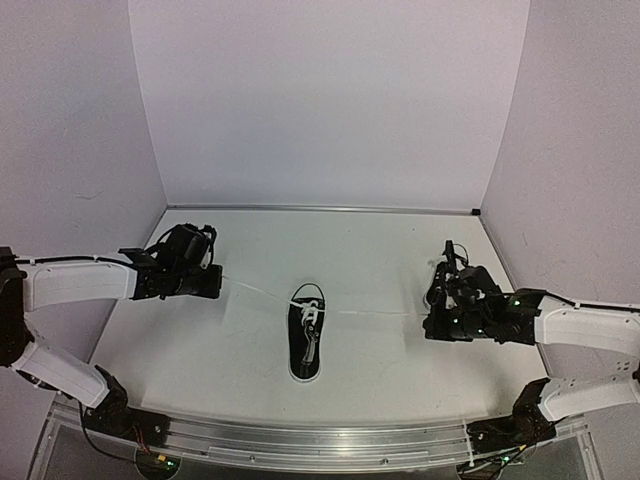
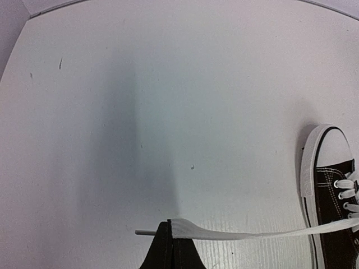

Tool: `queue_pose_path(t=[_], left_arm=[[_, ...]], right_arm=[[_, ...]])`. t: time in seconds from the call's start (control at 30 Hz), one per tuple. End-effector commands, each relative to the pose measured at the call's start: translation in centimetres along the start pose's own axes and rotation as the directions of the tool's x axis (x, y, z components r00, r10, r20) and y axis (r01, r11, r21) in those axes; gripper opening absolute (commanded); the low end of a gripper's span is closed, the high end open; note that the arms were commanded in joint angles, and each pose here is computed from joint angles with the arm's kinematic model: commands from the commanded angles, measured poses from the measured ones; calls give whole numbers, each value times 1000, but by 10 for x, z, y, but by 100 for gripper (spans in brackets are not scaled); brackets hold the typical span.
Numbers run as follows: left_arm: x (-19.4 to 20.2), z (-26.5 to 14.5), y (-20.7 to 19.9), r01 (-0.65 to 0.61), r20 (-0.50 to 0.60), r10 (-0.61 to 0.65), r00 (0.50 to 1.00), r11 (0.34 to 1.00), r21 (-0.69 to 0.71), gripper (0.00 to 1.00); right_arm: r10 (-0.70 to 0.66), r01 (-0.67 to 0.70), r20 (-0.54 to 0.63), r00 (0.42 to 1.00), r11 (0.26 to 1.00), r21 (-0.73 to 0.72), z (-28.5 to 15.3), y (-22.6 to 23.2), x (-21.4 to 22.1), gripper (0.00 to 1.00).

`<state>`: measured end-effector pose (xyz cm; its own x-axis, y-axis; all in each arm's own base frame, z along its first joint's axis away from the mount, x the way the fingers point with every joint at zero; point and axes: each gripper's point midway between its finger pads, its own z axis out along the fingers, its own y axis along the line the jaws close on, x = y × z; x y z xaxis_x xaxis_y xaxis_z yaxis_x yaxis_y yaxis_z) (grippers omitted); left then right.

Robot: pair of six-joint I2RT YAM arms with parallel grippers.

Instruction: Tie the shoes

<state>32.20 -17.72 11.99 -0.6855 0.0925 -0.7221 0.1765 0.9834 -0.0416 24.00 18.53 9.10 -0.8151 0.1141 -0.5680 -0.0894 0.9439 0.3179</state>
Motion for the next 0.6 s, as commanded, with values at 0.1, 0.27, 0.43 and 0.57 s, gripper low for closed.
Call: queue_pose_path(t=[0.1, 0.27, 0.43, 0.57], left_arm=[[27, 7, 25, 76, -89, -88, 992, 987, -139, 0], [39, 1, 35, 153, -107, -175, 979, 970, -189, 0], [53, 3, 54, 273, -113, -314, 943, 921, -279, 0], [52, 0, 67, 319, -88, -364, 927, 891, -322, 0]], right_arm=[[143, -139, -19, 989, 979, 148, 3, -43, 28, 0], [205, -206, 24, 979, 960, 191, -1, -58, 31, 0], [276, -275, 28, 961, 933, 233, 4, -68, 40, 0], [298, -302, 52, 953, 925, 232, 3, -69, 37, 0]])
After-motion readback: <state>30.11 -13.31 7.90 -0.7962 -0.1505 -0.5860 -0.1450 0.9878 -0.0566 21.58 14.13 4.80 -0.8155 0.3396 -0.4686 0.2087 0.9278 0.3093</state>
